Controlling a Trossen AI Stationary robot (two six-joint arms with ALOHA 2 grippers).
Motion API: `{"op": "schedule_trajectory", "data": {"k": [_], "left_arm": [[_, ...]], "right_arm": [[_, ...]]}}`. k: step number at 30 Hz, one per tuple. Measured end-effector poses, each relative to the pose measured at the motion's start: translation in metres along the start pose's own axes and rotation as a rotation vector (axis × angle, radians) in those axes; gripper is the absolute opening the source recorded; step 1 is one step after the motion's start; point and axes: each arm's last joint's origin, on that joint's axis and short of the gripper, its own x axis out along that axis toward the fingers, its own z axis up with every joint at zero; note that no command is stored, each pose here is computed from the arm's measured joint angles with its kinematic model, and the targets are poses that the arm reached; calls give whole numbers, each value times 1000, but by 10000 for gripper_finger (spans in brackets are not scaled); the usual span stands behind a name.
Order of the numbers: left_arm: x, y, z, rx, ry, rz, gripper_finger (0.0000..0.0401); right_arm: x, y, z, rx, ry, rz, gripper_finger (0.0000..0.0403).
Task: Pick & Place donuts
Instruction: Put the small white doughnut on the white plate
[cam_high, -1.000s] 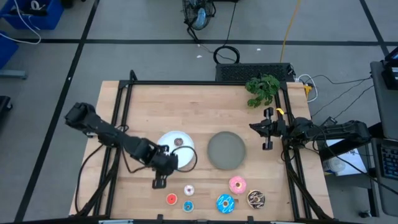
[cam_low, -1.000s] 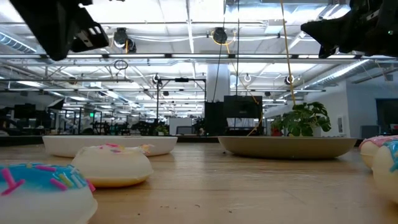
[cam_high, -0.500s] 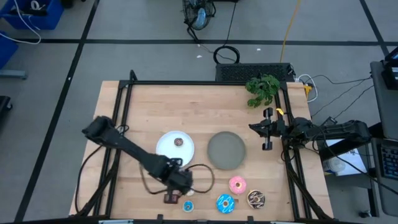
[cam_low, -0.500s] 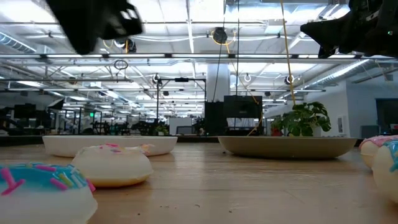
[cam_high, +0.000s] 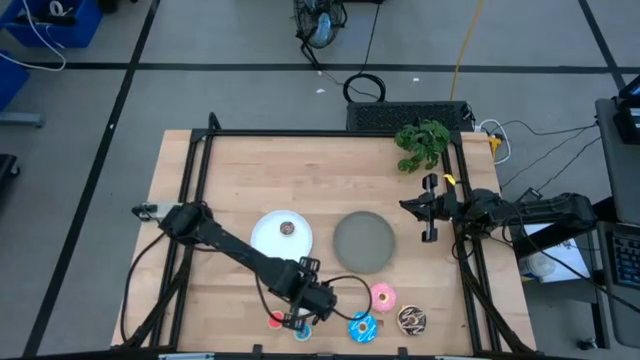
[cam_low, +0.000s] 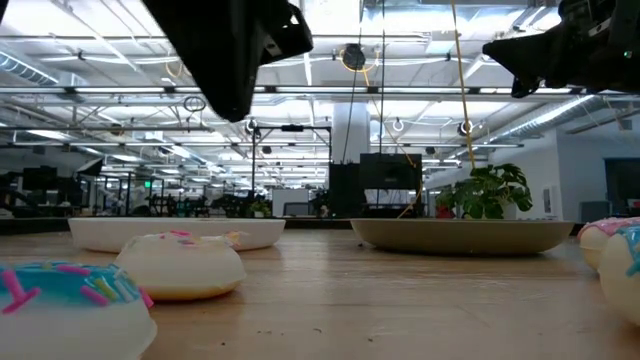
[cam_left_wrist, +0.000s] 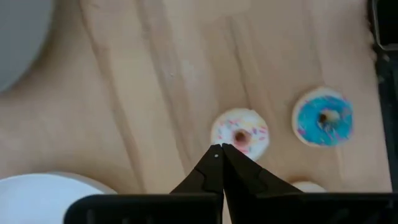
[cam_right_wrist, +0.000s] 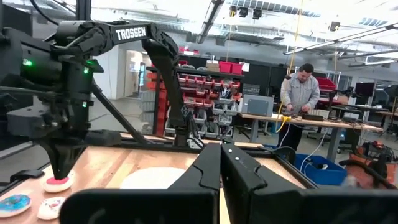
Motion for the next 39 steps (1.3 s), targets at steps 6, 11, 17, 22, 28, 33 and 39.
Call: {"op": "schedule_trajectory", "data": {"k": [6, 11, 17, 22, 28, 33, 39], "left_arm": [[1, 1, 0, 10, 0, 2, 17], [1, 0, 0, -10, -8, 35, 13], [1, 0, 1, -10, -21, 66, 10], [7, -7, -1, 67, -18, 54, 19], [11, -20, -4, 72, 4, -8, 23], [17, -20, 0, 61, -36, 40, 84], [21, -11, 1, 25, -17, 55, 185]], "right_arm": [[0, 0, -1, -1, 14, 2, 0], [0, 0, -1, -1, 12, 1, 0], [0, 0, -1, -1, 12, 1, 0], [0, 0, -1, -27, 12, -2, 0], [0, 0, -1, -71, 9, -3, 0], [0, 0, 0, -112, 0, -4, 0], [0, 0, 3, -103, -27, -7, 0]]}}
